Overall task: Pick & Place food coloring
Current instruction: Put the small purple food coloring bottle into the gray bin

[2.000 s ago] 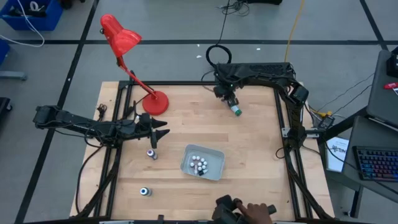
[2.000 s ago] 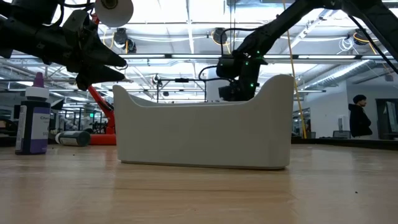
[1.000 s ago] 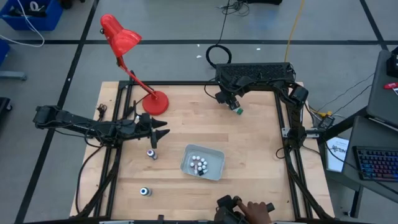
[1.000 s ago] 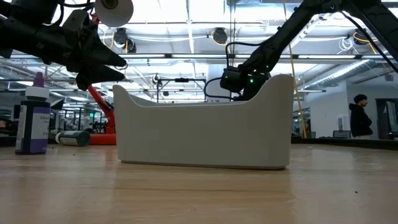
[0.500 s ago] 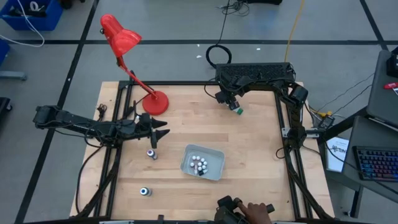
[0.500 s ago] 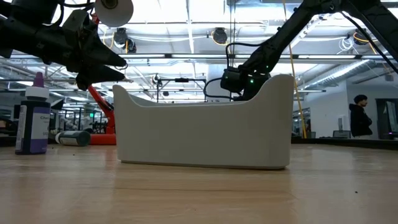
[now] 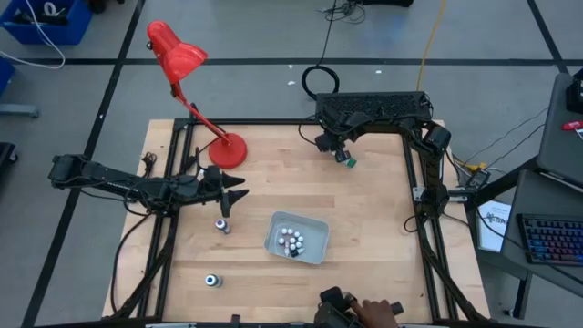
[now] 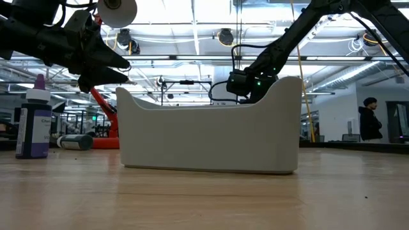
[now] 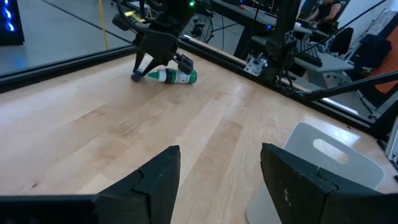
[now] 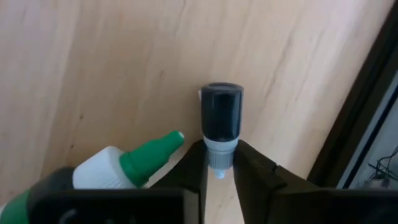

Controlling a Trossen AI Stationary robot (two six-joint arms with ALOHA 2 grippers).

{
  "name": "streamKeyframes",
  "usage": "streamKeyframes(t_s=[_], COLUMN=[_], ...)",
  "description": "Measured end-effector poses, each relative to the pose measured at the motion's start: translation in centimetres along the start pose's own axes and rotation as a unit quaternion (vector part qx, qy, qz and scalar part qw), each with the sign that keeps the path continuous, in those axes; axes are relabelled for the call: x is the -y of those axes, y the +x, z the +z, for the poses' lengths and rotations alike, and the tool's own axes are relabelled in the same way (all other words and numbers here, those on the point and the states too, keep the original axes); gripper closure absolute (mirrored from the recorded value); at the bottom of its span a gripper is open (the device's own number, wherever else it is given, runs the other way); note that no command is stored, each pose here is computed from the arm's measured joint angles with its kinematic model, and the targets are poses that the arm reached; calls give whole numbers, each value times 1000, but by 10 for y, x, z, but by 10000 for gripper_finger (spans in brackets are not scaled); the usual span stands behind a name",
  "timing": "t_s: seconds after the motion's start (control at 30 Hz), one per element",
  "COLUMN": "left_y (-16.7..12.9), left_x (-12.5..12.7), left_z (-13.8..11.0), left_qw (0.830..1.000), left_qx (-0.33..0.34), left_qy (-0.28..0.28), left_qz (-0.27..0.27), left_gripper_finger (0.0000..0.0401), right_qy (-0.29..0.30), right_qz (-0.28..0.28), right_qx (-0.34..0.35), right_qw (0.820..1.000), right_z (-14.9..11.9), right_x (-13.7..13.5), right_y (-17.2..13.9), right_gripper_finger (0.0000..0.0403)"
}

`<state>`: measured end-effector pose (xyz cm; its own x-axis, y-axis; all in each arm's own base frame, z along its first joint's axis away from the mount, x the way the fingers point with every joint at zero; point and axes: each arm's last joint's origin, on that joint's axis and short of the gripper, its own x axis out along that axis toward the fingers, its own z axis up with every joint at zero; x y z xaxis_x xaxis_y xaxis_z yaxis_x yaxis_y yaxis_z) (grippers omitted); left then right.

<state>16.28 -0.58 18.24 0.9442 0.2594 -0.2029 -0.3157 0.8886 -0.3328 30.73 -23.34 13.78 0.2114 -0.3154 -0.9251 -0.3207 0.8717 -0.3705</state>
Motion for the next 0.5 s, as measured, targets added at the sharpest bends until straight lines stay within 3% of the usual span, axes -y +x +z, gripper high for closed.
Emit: streamKeyframes(t_s=[0.23, 0.5], left_y=[0, 0], left_x=[0, 2], left_z=[0, 5], left_qw=[1000, 1000], left_qx=[1, 24], left_qy=[-2, -12], left_qz=[0, -8], left_gripper_finger=[178, 178], right_qy=[27, 12], right_qz=[-37, -100], right_qx=[-33, 15], right_qw=[998, 995], right_z=[6, 39], right_x=[-2, -14], right_y=[-7, -65], right_gripper_finger=[366, 366])
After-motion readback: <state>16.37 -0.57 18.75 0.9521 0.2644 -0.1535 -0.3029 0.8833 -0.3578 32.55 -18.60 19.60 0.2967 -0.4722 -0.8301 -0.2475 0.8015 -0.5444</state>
